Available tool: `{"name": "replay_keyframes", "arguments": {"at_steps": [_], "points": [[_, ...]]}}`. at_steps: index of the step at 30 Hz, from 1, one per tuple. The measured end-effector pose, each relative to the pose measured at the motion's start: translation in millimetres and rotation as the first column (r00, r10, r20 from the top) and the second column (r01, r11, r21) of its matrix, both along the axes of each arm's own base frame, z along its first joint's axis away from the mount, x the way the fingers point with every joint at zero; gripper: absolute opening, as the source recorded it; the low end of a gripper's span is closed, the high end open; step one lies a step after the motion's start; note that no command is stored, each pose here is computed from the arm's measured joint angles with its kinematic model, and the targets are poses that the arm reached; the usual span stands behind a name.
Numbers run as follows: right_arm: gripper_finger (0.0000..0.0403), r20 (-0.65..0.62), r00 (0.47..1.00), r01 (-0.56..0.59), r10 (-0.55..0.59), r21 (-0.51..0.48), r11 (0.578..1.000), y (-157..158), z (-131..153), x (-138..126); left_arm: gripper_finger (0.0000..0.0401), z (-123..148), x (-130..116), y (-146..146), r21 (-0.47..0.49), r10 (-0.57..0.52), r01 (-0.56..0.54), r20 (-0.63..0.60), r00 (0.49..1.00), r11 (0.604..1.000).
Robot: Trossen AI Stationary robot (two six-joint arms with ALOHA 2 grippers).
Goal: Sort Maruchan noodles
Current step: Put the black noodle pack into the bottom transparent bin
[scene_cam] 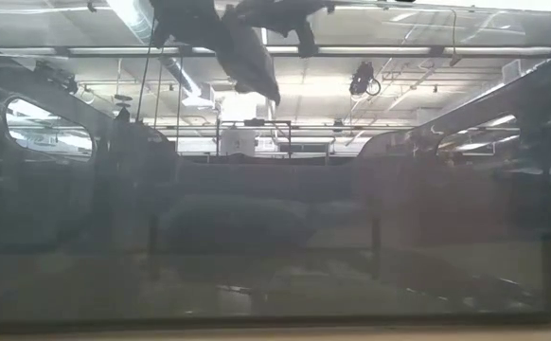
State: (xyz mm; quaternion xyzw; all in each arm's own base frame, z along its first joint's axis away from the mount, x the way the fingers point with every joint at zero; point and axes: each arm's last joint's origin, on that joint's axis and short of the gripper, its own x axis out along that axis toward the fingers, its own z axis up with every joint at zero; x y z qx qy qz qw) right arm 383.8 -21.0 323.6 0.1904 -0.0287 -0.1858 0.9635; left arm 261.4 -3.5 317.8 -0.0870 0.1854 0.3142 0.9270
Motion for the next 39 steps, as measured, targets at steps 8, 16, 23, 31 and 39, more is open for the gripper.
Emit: {"name": "replay_keyframes", "arguments": {"at_steps": [8,16,23,31,39], "points": [[0.0183,0.001,1.0,0.031,-0.031,-0.041,0.999,-11.8,22.9,-19.8,0.0043,23.3,-29.1,0.6,-0.148,-0.047,0.04,-0.047,0.998,0.988],[0.0218,-0.039,0.998,0.033,-0.039,-0.145,0.989,-11.9,52.2,-51.5,0.0005,62.6,-88.6,-9.1,-0.593,0.038,-0.156,-0.207,0.978,0.79],[0.0215,-0.113,0.993,0.022,-0.039,-0.147,0.989,-11.3,51.9,-60.3,0.0004,55.6,-126.7,-33.1,-0.68,0.132,-0.441,-0.456,0.88,0.586],[0.0215,-0.141,0.989,0.018,-0.038,-0.142,0.99,-11.3,47.3,-58.4,0.0003,11.7,-124.5,-44.1,-0.604,0.346,-0.629,-0.527,0.776,0.49],[0.0215,-0.158,0.987,0.017,-0.039,-0.144,0.989,-11.8,46.1,-59.0,0.0003,-39.3,-104.1,-43.3,-0.635,0.405,-0.629,-0.484,0.776,0.449]]}}
